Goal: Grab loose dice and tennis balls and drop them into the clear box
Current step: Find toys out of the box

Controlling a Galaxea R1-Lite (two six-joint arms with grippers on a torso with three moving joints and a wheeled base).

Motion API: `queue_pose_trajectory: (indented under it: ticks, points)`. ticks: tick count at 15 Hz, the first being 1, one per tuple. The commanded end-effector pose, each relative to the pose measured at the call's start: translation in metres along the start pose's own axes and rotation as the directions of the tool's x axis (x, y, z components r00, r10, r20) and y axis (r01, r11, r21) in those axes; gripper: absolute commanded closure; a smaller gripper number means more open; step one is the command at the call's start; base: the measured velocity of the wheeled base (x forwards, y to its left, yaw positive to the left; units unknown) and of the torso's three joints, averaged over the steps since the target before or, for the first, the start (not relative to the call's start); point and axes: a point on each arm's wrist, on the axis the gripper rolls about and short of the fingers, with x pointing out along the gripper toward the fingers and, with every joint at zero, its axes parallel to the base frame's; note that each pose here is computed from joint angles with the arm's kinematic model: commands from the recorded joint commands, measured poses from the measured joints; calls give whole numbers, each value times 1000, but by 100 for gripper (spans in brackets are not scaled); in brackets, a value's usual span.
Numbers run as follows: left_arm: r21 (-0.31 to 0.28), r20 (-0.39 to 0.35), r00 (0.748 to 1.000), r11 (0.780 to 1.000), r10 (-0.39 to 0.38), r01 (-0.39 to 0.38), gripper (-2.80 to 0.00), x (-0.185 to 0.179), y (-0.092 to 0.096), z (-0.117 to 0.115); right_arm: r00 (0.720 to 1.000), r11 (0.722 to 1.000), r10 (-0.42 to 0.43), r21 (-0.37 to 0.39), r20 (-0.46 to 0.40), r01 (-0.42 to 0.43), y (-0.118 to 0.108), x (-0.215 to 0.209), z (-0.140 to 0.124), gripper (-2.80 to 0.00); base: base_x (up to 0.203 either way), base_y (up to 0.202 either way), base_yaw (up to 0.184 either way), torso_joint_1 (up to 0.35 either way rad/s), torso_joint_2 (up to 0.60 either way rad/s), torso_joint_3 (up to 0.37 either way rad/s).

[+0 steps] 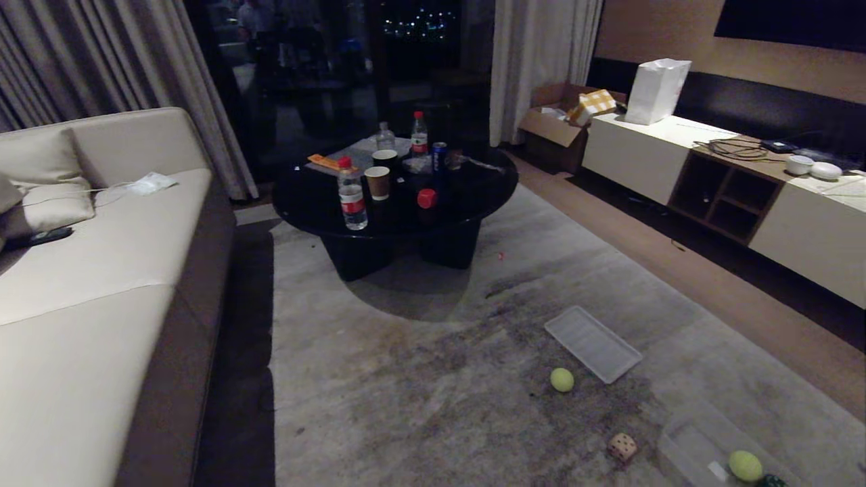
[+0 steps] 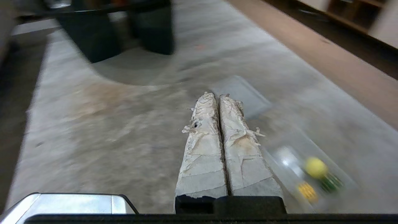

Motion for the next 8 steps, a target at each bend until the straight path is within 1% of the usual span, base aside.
queue_pose_trajectory:
  ticks: [1,8]
  points:
    - [2,-2,1000,1000,0,0,0,0,0,0,1000,1000,1,-1,0,-1,0,0,0,0,-1,5,-154,6,2,2]
    - [5,-1,1000,1000,-15,15,0,0,0,0,1000,1000,1,-1,0,-1,0,0,0,0,0,8,-148,3,0,2]
